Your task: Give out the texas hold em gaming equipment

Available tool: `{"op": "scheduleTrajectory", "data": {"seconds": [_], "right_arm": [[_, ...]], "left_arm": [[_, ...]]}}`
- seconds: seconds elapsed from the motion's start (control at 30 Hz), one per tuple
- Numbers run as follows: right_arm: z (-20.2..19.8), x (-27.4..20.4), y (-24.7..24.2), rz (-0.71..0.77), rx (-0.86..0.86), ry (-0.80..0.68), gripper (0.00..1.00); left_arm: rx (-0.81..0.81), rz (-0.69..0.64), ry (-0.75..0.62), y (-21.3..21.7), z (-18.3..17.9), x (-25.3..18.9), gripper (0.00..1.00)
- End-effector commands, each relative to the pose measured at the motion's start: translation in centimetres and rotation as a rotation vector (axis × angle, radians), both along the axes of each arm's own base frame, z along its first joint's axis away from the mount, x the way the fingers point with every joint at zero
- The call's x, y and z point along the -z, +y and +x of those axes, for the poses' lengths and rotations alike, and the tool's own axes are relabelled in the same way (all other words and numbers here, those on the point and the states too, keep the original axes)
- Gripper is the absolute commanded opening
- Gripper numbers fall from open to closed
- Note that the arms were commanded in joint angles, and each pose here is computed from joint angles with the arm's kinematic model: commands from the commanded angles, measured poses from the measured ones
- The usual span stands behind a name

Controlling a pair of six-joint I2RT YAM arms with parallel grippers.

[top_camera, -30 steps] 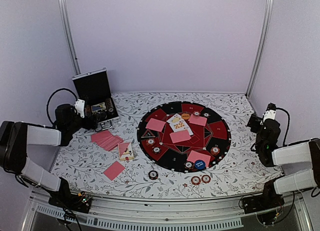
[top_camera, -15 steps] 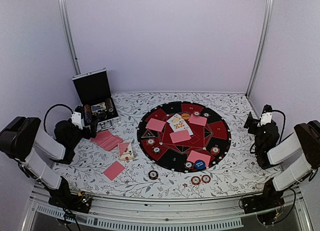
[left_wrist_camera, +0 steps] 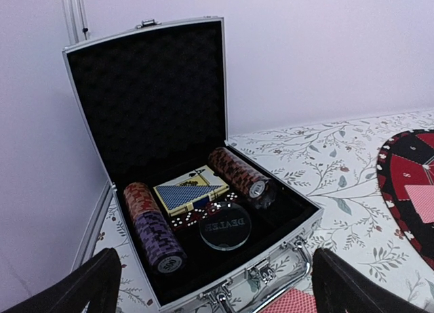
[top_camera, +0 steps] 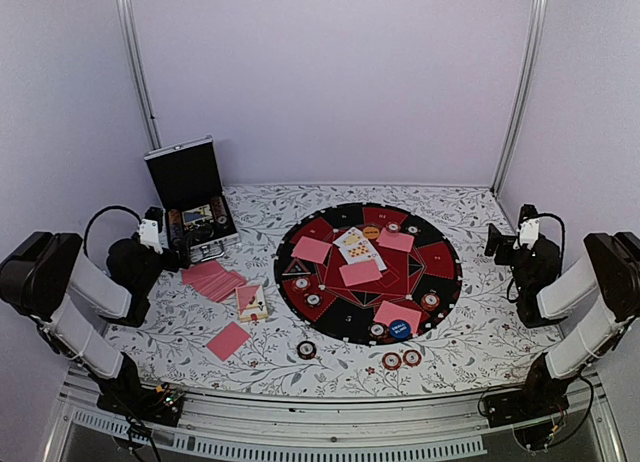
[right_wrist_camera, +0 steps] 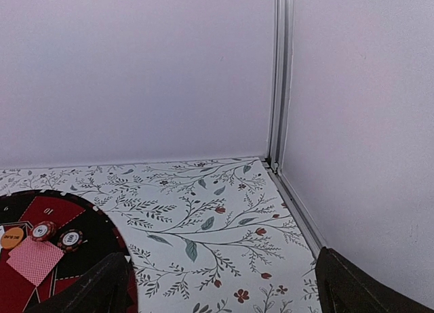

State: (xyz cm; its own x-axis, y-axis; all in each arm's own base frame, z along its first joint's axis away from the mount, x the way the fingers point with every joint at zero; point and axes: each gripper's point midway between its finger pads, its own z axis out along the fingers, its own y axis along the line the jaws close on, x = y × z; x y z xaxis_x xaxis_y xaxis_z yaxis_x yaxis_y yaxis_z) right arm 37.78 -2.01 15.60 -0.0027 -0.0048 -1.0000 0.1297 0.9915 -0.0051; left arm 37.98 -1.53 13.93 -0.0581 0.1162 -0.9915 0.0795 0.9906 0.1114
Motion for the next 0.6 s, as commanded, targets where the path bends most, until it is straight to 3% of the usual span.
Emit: {"op": "scheduleTrajectory", "data": {"seconds": [0.0, 0.57], "right_arm": [[0.46, 0.06, 0.44, 0.032, -0.029, 0.003, 0.99], [0.39, -0.02, 0.46, 0.029, -0.030, -0.001, 0.99]], "left_arm": [[-0.024, -0.011, -0.042, 0.63, 0.33, -1.08, 1.00], [-0.043, -0.017, -0.039, 0.95, 0.51, -1.08, 1.00]]}}
